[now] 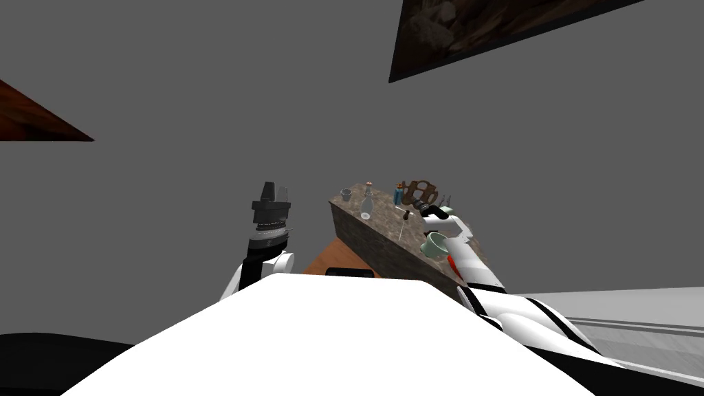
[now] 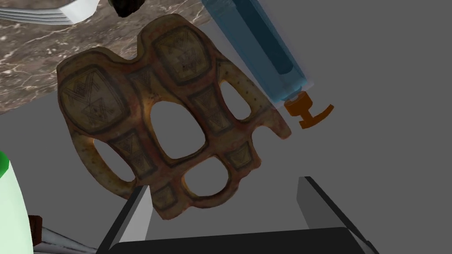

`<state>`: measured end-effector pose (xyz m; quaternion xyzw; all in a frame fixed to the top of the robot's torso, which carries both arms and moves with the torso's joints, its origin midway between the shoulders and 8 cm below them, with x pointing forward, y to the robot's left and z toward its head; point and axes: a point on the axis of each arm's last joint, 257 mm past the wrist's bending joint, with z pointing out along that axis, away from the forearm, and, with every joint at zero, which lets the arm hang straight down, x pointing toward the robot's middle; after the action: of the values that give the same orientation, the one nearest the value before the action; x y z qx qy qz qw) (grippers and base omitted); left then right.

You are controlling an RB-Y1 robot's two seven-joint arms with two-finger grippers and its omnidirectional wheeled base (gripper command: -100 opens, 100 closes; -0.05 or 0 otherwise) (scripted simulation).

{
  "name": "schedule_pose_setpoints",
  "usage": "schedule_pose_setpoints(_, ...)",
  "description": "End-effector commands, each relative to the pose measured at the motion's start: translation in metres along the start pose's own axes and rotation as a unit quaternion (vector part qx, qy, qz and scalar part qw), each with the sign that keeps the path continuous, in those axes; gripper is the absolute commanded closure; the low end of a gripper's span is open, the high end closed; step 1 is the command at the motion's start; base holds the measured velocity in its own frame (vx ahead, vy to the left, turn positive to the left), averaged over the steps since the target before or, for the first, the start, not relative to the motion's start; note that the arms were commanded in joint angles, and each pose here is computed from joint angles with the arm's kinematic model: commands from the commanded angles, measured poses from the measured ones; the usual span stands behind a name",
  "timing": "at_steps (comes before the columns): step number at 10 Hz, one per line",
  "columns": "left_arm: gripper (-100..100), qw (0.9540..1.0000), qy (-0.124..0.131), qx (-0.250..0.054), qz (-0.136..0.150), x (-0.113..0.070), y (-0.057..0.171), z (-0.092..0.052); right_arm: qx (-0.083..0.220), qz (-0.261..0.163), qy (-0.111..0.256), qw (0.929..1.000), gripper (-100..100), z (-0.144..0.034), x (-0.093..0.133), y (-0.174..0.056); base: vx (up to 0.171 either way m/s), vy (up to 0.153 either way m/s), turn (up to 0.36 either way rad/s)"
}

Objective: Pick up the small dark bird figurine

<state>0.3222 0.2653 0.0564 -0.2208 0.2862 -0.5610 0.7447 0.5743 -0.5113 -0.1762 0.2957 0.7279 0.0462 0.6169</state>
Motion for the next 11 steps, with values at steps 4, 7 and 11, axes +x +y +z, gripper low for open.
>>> schedule_pose_setpoints(4, 0, 1.0, 0.0, 0.0, 0.0, 0.0, 0.0, 0.0, 0.075, -0.03, 0.033, 0.9962, -100, 0.013, -0.015, -0.052, -0.012, -0.001, 0.156)
schedule_pose_setpoints(7, 0, 1.0, 0.0, 0.0, 0.0, 0.0, 0.0, 0.0, 0.102, -0.027, 0.052, 0.993, -100, 0.012, -0.001, -0.074, -0.007, -0.004, 0.032)
schedule_pose_setpoints(11, 0, 1.0, 0.0, 0.0, 0.0, 0.0, 0.0, 0.0, 0.17, -0.041, 0.095, 0.98, -100, 0.011, -0.007, -0.12, -0.014, -0.006, 0.18)
